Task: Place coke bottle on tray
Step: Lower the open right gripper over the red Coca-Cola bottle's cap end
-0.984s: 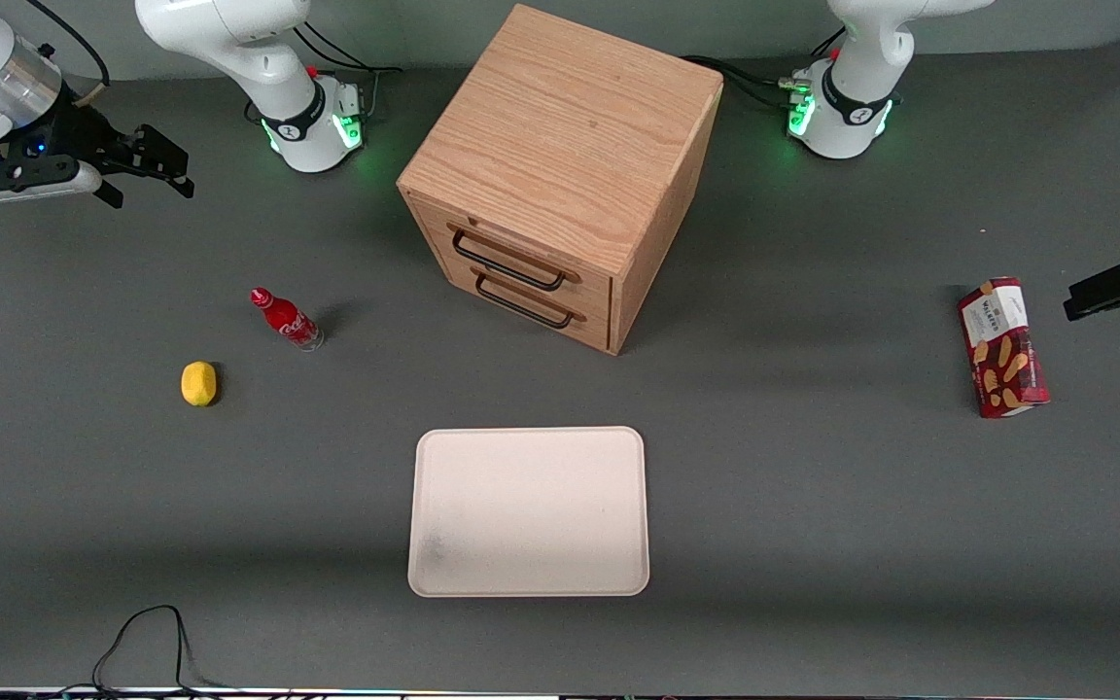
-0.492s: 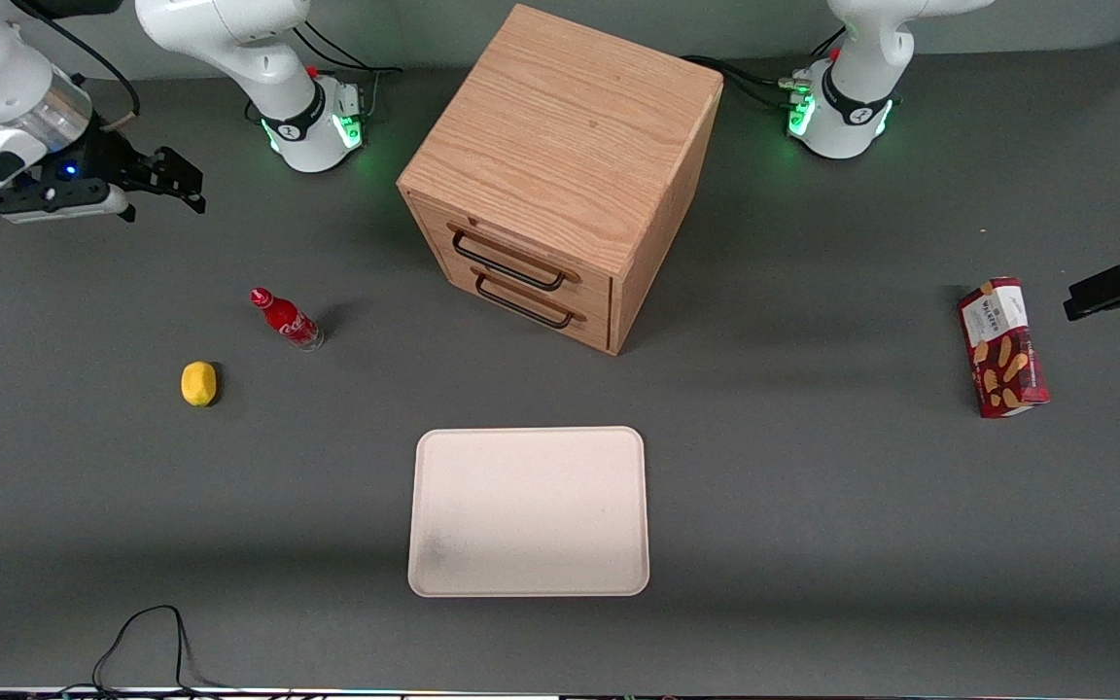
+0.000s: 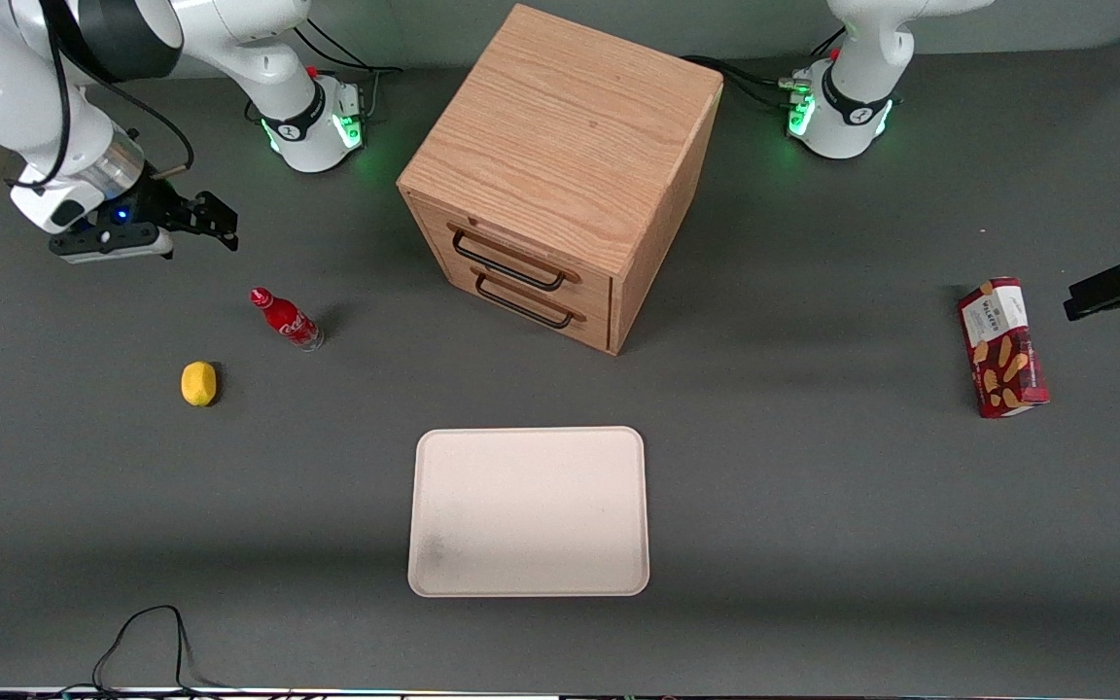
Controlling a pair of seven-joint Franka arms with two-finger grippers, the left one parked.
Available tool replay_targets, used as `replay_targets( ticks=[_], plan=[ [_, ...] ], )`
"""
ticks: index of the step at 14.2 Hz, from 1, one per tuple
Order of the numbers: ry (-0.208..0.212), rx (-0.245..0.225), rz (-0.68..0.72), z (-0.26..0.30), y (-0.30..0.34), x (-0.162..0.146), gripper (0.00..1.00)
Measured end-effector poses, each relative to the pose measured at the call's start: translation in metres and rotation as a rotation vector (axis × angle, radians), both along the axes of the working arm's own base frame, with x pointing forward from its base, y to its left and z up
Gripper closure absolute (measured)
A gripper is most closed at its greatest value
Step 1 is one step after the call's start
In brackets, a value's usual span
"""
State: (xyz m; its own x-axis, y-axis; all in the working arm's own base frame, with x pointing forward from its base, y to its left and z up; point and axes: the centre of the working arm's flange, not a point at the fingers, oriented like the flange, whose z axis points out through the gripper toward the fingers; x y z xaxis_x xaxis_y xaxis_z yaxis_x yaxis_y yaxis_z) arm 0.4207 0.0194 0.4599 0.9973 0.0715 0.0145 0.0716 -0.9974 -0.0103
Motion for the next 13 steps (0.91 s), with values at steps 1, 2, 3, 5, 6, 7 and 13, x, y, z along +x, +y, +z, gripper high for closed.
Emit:
replay_targets(
  ticks=[1,2,3,5,6,7,13],
  plan=[
    [-0.004,0.001,-0.005,-0.01,-0.002,0.003,0.0],
    [-0.007,0.001,-0.008,-0.021,-0.002,0.005,0.0],
    [-0.01,0.001,-0.009,-0.031,-0.002,0.007,0.0],
    [-0.014,-0.001,-0.007,-0.051,-0.001,0.007,0.0],
    [-0.017,-0.002,-0.007,-0.06,0.0,0.006,0.0],
    [-0.019,-0.002,-0.006,-0.069,0.0,0.006,0.0],
    [-0.032,-0.009,-0.004,-0.104,0.003,0.011,0.0]
  ],
)
